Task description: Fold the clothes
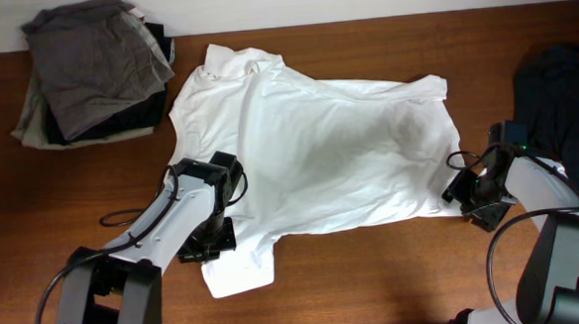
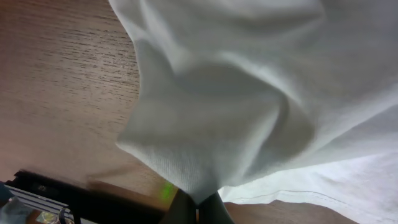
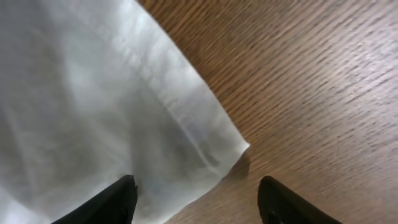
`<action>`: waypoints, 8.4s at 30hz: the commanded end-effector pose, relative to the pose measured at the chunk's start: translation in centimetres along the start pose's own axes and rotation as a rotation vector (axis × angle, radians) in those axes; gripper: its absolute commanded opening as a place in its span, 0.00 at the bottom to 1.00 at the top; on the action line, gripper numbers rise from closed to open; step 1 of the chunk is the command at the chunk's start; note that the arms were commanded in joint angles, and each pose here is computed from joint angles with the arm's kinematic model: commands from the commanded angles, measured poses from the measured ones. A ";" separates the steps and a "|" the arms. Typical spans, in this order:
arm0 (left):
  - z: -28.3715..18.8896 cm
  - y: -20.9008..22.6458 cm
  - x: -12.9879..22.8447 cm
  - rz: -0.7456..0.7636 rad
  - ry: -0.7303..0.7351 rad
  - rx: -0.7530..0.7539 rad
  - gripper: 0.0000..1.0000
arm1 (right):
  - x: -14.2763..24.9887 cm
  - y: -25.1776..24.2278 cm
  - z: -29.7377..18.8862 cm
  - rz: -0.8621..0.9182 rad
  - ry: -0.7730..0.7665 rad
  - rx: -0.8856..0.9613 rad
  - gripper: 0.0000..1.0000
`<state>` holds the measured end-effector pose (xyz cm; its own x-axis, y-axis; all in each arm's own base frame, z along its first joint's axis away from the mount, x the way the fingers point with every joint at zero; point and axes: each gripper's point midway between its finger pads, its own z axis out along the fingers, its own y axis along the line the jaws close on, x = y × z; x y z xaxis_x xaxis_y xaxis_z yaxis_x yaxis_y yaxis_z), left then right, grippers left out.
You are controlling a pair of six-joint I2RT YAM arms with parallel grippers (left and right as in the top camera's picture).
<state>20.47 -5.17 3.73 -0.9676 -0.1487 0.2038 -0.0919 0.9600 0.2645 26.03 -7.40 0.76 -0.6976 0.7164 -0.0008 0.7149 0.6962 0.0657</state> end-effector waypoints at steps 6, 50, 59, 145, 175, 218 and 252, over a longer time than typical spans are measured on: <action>-0.7 0.2 -0.5 -0.023 -0.031 0.002 0.01 | 0.1 -1.9 2.0 0.029 0.028 0.108 0.46; -12.7 -0.4 -5.8 -0.134 -0.645 0.326 0.00 | 1.4 -1.4 -9.9 0.120 -0.244 -0.073 0.12; -10.7 1.8 -11.3 -0.254 -0.703 0.183 0.00 | -1.6 0.6 -8.9 0.113 -0.298 -0.133 0.11; 2.3 5.8 -9.3 -0.307 -0.139 0.037 0.01 | 0.7 -0.4 0.2 -0.004 0.015 0.154 0.04; -1.8 -4.9 -14.4 -0.017 -0.373 0.452 0.01 | -0.8 6.8 -1.7 -0.190 -0.044 -0.220 0.13; -17.0 -1.9 -22.9 0.104 -0.779 0.475 0.47 | -11.9 13.5 -15.7 -0.345 -0.369 -0.280 0.94; -11.6 -16.4 -29.9 -0.256 -0.540 0.672 0.54 | -10.0 12.6 -10.3 -0.365 -0.157 -0.223 0.99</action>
<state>51.85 -21.07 4.34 -0.9154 -0.3041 -0.2637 -0.1692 0.8852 -0.4333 41.53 -5.42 11.72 -0.8710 0.4502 -0.1966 0.3878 0.8757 0.2876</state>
